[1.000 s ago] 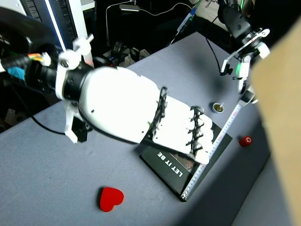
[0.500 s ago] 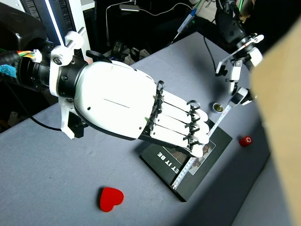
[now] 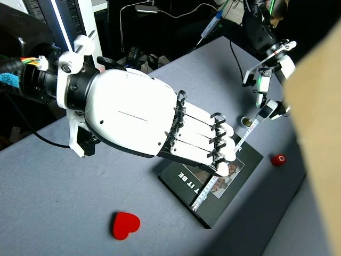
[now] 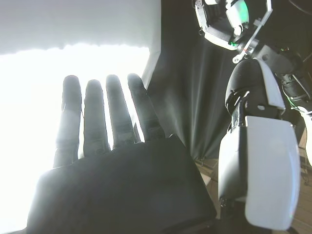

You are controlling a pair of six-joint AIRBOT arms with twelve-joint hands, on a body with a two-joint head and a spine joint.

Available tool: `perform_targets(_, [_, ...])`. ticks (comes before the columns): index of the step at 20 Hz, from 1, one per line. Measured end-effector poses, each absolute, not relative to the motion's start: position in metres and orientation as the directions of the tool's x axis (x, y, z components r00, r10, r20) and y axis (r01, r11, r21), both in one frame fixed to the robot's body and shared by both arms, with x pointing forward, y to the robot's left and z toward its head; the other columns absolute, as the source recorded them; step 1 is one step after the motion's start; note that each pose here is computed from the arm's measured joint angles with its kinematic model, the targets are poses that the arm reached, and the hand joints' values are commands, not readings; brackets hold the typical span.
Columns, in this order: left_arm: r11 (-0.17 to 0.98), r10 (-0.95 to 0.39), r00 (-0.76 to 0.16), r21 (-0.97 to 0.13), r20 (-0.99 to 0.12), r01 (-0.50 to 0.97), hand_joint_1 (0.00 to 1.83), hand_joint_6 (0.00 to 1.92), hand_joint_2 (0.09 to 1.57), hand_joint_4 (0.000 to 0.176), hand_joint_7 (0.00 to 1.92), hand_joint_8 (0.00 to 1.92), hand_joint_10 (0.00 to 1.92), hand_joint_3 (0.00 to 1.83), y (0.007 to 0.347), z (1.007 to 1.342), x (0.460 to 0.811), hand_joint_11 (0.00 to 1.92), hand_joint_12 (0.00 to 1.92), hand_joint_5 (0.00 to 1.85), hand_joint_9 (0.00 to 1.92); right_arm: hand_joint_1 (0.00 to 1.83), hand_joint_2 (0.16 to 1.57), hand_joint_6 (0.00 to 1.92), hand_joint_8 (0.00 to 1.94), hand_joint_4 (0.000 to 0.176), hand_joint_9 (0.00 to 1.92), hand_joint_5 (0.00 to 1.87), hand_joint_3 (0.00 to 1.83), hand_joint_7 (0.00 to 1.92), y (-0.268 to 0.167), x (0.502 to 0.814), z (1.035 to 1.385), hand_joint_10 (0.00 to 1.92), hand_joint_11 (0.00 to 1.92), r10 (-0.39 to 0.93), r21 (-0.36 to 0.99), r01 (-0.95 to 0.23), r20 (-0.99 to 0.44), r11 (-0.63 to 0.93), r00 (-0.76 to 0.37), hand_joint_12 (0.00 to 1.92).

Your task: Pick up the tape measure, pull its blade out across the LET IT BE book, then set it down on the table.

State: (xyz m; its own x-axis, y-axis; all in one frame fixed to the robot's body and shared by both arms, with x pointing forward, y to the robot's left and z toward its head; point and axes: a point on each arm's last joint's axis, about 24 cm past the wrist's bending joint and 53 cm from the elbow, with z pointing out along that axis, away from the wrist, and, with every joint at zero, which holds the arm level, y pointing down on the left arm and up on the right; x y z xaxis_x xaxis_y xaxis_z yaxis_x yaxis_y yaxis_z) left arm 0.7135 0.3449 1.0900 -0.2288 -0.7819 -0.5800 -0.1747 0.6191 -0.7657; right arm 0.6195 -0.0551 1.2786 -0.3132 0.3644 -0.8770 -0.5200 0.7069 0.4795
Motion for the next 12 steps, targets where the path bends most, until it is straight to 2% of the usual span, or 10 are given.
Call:
perform_targets(7, [0.617, -0.784, -0.224, -0.768, -0.579, -0.171, 1.38, 0.69, 1.09, 0.000, 0.96, 0.95, 1.23, 0.00, 0.345, 1.091, 0.713, 0.85, 0.92, 1.07, 0.95, 0.10, 1.04, 0.00, 0.00, 0.000, 0.02, 0.05, 0.01, 0.06, -0.055, 0.619, 1.279, 0.00, 0.00, 0.364, 0.479, -0.521, -0.877, 0.707, -0.313, 0.43])
perform_targets(12, [0.571, -0.816, -0.222, -0.804, -0.534, -0.165, 1.38, 0.71, 1.09, 0.000, 0.96, 0.95, 1.21, 0.00, 0.325, 1.093, 0.706, 0.85, 0.92, 1.07, 0.95, 0.09, 1.05, 0.00, 0.00, 0.000, 0.02, 0.05, 0.01, 0.06, -0.053, 0.619, 1.278, 0.00, 0.00, 0.362, 0.479, -0.523, -0.877, 0.705, -0.315, 0.43])
